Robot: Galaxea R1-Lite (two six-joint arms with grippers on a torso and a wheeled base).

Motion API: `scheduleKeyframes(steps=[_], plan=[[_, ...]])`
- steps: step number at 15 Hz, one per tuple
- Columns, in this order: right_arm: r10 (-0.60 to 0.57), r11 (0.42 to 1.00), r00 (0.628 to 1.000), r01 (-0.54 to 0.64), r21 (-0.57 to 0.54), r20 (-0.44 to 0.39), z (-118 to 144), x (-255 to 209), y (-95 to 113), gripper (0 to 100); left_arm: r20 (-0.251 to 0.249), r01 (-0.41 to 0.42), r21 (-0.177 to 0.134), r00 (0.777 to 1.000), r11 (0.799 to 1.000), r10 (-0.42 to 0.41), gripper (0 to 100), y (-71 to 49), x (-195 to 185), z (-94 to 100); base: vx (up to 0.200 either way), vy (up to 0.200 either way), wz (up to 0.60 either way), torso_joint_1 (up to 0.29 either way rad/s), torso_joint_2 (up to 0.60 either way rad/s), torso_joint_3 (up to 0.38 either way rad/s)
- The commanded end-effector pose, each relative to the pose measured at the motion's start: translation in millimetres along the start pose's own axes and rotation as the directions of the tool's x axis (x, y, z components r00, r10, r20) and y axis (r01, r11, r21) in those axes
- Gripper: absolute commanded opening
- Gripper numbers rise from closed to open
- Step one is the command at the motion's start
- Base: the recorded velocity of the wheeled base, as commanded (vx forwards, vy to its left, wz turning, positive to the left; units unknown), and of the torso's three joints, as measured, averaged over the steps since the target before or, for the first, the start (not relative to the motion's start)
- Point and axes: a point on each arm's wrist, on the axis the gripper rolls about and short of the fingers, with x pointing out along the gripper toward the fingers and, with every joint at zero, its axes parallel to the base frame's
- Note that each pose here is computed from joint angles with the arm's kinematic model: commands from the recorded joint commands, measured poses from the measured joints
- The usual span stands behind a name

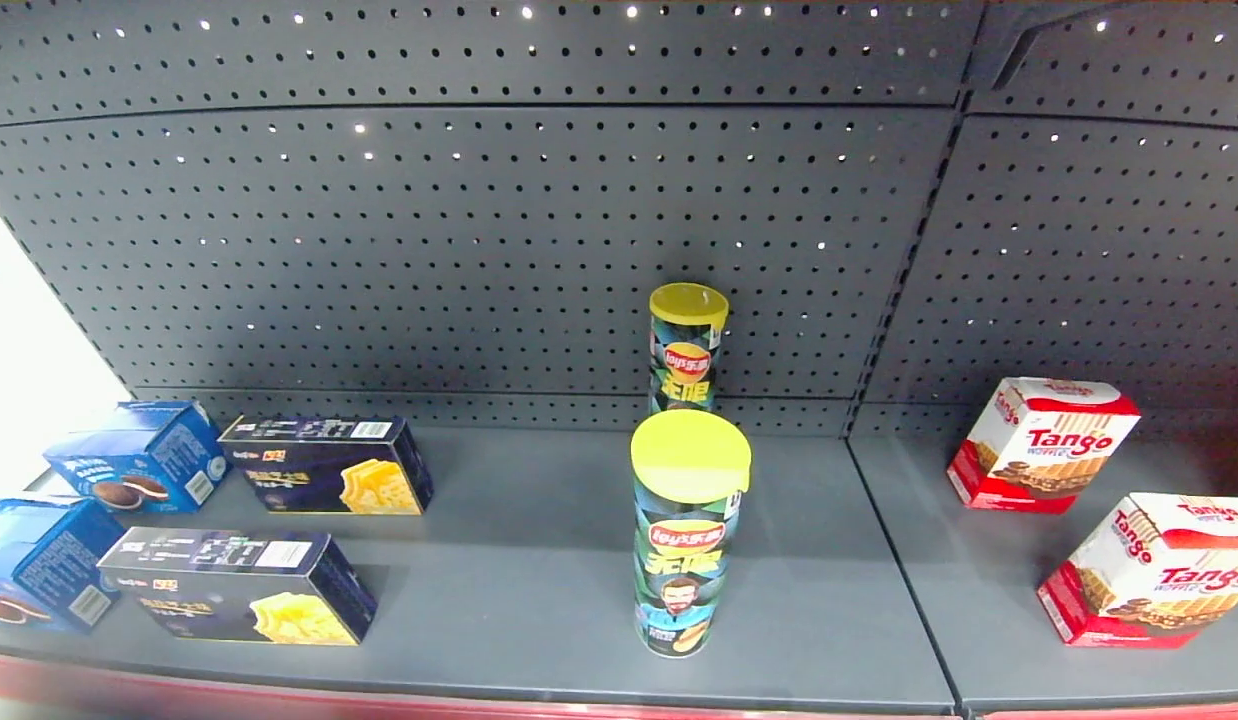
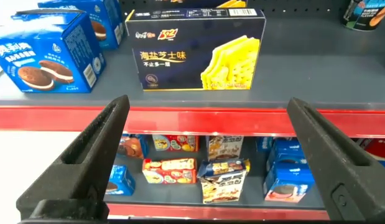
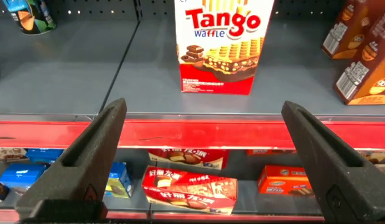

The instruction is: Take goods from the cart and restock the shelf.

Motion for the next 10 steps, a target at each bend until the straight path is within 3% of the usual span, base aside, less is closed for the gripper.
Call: scheduleKeyframes(steps=[1,10], plan=[[0.001,1.000,1.000,-0.001,0.000,-0.001,0.0,0.1,-0.1,100,-0.001,0.000,0.000,1.000,1.000,0.000,100,0.0,0.1,0.0,0.000,0.000,-0.60,0.002,0.00,-0.002],[0.003,1.000,1.000,-0.003,0.000,-0.001,0.0,0.1,0.0,100,-0.003,0.001,0.003,1.000,1.000,-0.001,100,0.0,0.1,-0.1,0.000,0.000,0.00,0.000,0.00,0.000]])
